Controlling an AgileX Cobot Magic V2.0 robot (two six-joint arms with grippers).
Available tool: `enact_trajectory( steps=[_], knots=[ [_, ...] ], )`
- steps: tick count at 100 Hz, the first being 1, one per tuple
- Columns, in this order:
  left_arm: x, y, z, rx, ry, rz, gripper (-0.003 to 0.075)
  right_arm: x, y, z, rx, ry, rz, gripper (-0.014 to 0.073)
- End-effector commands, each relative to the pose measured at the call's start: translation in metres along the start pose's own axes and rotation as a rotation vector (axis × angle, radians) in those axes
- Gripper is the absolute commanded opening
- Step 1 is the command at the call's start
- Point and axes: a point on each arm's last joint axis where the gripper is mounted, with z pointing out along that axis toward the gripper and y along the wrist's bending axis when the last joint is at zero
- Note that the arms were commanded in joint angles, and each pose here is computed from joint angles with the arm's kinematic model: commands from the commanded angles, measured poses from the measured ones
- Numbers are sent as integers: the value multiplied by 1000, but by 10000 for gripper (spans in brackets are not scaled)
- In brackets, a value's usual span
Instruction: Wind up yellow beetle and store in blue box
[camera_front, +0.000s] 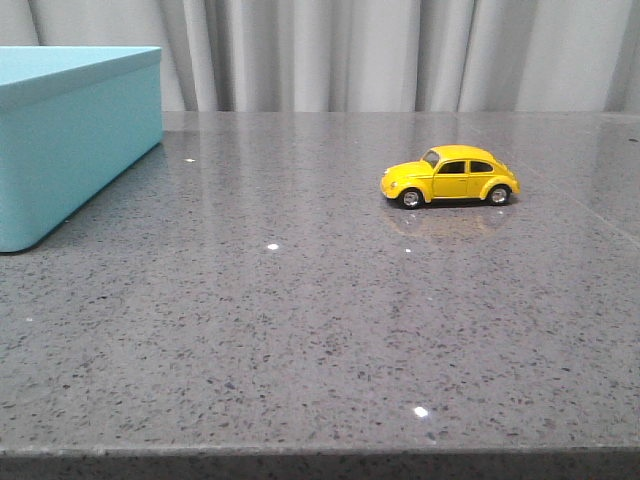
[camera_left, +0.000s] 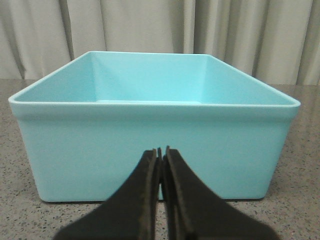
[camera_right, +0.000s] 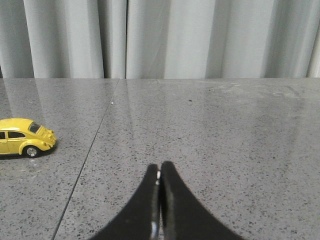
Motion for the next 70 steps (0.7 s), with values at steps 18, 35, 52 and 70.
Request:
enact_trajectory(
  steps=[18, 35, 52, 70],
  knots=[
    [-1, 1, -2, -3, -84, -13, -19, -14, 1, -3, -6, -116, -21, -69],
    [-1, 1, -2, -3, -84, -13, -19, -14, 1, -3, -6, -116, -21, -69],
    [-1, 1, -2, -3, -84, -13, -19, -14, 1, -3, -6, -116, -21, -69],
    [-1, 1, -2, -3, -84, -13, -19, -14, 1, -3, -6, -117, -21, -69]
  ],
)
